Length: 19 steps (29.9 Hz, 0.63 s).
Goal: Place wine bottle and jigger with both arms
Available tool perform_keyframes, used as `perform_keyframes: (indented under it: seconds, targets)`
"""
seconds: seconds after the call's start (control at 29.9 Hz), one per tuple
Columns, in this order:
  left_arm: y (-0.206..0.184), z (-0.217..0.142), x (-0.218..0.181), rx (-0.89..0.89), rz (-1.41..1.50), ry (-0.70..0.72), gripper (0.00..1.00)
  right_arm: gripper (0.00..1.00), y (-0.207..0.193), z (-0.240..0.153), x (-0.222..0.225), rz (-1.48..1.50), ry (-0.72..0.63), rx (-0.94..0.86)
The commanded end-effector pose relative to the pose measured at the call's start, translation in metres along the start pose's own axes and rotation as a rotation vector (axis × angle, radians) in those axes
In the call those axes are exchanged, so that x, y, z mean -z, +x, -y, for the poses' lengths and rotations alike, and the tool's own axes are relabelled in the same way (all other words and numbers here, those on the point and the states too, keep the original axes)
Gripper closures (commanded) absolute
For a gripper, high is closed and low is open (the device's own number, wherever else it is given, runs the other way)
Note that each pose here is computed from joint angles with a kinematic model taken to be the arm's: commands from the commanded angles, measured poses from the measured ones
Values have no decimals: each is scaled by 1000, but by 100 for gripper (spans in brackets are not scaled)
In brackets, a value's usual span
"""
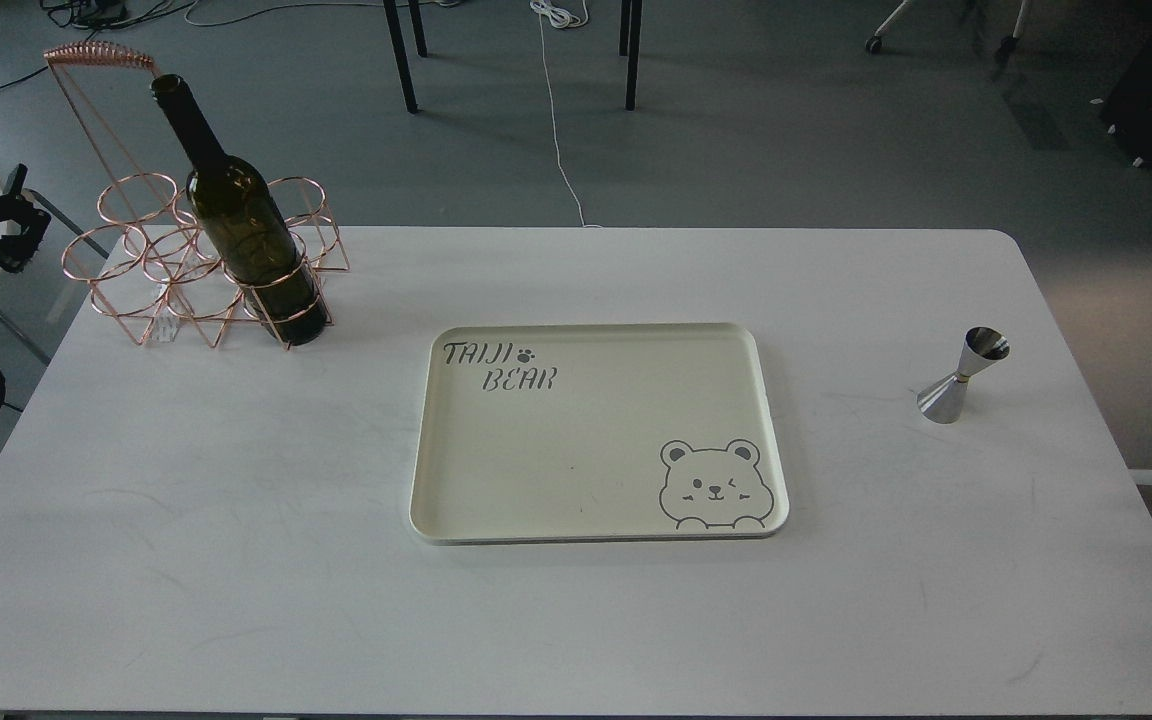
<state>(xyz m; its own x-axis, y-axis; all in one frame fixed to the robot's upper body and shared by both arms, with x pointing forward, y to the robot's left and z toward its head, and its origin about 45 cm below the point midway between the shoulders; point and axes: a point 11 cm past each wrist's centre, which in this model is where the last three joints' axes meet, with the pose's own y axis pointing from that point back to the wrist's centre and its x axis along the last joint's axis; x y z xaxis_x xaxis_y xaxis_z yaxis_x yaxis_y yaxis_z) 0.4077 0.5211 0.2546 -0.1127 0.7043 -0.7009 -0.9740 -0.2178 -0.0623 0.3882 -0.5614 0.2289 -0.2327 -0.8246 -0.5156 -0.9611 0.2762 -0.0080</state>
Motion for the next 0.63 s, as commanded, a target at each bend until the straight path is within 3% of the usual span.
perform_keyframes:
  seconds: [0.0, 0.6]
  targets:
    - [12, -11, 7, 4, -68, -20, 2, 1, 5, -7, -20, 28, -37, -14]
    - [33, -31, 11, -18, -58, -7, 2, 1, 11, -17, -42, 43, -116, -29]
